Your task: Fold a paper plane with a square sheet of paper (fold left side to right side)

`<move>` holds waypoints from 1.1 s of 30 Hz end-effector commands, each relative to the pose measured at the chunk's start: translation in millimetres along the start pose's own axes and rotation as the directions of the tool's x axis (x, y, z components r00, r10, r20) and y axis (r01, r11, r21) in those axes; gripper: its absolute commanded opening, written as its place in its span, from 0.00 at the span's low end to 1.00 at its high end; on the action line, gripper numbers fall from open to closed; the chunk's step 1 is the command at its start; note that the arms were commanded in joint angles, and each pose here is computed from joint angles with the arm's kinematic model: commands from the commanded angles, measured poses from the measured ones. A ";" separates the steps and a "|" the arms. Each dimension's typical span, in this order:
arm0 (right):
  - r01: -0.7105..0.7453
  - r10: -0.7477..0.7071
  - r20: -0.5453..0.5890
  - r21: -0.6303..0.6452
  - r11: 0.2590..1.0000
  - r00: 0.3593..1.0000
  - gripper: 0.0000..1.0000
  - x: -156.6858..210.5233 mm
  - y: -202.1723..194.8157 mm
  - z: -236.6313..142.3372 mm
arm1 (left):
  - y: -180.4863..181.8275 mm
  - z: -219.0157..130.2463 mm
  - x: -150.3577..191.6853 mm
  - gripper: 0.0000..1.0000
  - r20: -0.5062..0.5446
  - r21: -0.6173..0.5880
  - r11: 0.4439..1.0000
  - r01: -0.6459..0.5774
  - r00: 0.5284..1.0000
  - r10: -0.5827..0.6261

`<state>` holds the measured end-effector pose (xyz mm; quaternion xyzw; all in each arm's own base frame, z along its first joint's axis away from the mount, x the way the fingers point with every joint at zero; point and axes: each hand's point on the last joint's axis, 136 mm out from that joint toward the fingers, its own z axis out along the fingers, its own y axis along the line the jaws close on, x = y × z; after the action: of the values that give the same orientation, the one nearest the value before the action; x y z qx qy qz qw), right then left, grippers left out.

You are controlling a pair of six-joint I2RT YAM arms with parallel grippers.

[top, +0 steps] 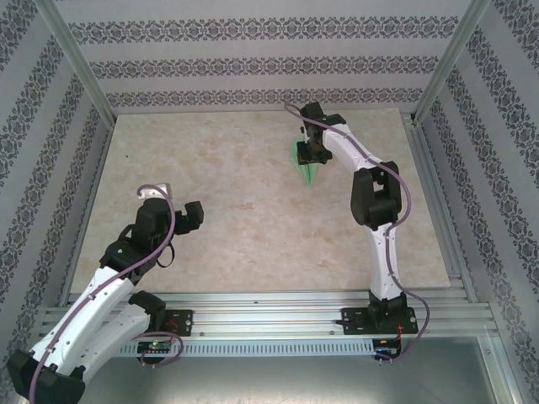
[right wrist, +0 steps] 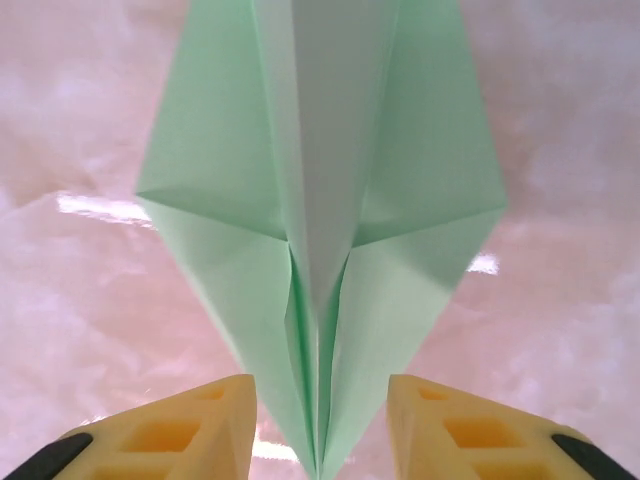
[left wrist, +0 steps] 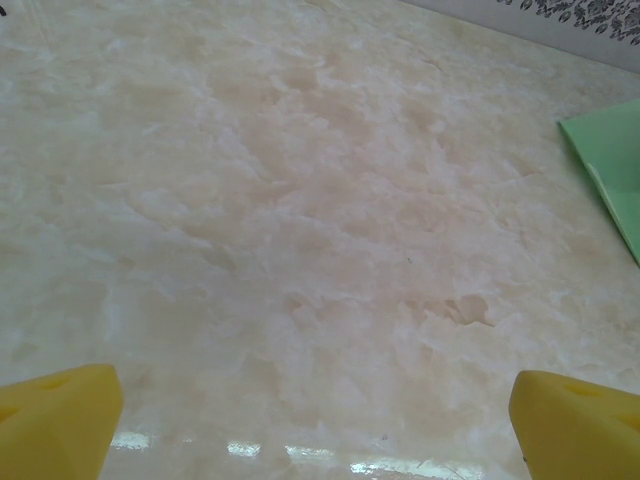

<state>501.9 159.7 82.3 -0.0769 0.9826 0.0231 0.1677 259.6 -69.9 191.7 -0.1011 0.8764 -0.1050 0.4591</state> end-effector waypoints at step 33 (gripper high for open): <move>-0.418 0.129 0.825 0.139 0.898 0.551 0.98 162.6 -157.8 -155.5 | 92.5 22.0 -55.7 1.00 0.344 -0.530 0.847 -0.026 0.907 0.243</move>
<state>306.2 -18.7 136.5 0.1094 0.8559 -0.0617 0.5016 291.3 24.2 185.9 -0.1628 0.7908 0.1769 0.5628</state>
